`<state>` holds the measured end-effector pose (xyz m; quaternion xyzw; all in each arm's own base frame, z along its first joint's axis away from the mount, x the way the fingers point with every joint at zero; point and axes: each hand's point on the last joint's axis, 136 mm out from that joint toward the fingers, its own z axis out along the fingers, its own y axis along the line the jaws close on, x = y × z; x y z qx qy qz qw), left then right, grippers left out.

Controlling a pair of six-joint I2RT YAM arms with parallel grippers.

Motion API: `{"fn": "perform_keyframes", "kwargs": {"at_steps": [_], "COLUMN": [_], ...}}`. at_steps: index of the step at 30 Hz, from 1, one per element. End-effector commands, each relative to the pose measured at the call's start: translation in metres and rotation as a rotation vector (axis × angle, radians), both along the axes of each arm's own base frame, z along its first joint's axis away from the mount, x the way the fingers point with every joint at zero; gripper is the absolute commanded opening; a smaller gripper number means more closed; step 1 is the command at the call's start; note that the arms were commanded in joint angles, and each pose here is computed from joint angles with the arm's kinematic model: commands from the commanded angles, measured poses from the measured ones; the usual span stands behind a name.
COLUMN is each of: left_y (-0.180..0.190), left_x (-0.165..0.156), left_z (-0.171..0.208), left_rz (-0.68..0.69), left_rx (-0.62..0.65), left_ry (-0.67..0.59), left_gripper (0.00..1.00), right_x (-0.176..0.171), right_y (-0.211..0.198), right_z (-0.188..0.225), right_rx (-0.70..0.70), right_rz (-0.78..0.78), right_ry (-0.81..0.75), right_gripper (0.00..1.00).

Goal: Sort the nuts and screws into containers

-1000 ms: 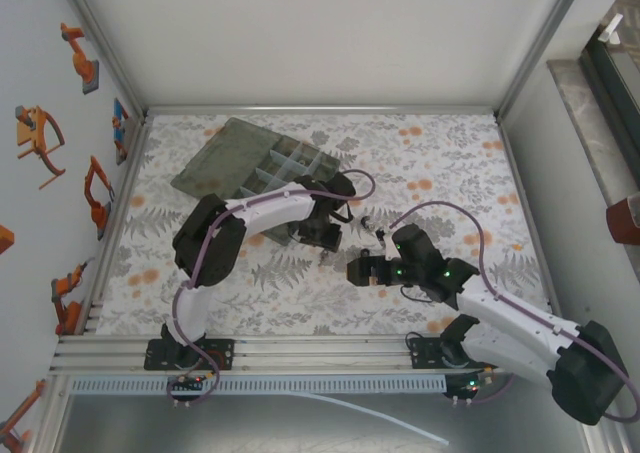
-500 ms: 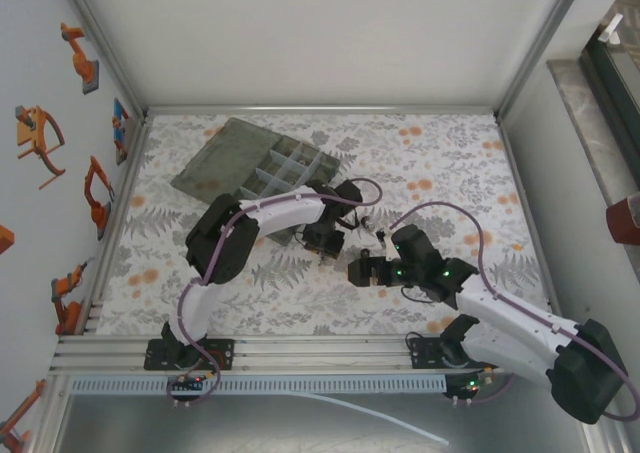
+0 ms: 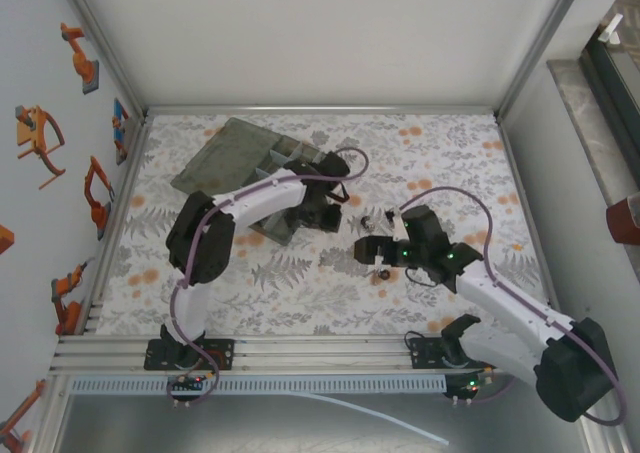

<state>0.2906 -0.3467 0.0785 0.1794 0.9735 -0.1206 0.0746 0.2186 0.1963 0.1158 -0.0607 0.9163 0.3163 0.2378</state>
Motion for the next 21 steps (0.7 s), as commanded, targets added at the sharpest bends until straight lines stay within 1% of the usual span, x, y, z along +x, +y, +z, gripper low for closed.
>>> {"fn": "perform_keyframes", "kwargs": {"at_steps": [1, 5, 11, 14, 17, 21], "left_y": [0.001, 0.021, 0.051, 0.063, 0.071, 0.063], "left_x": [0.036, 0.075, 0.121, 0.138, 0.154, 0.182], "left_z": [0.058, 0.086, 0.107, 0.103, 0.090, 0.073], "left_rz": [0.034, 0.098, 0.183, 0.215, 0.240, 0.222], "left_rx": [-0.139, -0.197, -0.231, -0.222, -0.207, -0.227], "left_ry": [-0.092, -0.146, -0.200, -0.203, -0.196, -0.223], "left_gripper": [0.23, 0.23, 0.23, 0.22, 0.22, 0.22], "right_x": [0.021, 0.049, 0.084, 0.101, 0.119, 0.141], "right_y": [0.001, -0.002, 0.001, 0.002, 0.002, 0.004], "right_z": [0.022, 0.038, 0.050, 0.046, 0.036, 0.020], "right_rx": [0.033, 0.023, 0.009, -0.008, -0.007, 0.032], "right_rz": [0.024, 0.016, 0.028, 0.040, 0.036, 0.025], "right_ry": [-0.047, -0.087, -0.114, -0.113, -0.102, -0.071], "right_gripper": [1.00, 1.00, 1.00, 1.00, 1.00, 0.99]}}
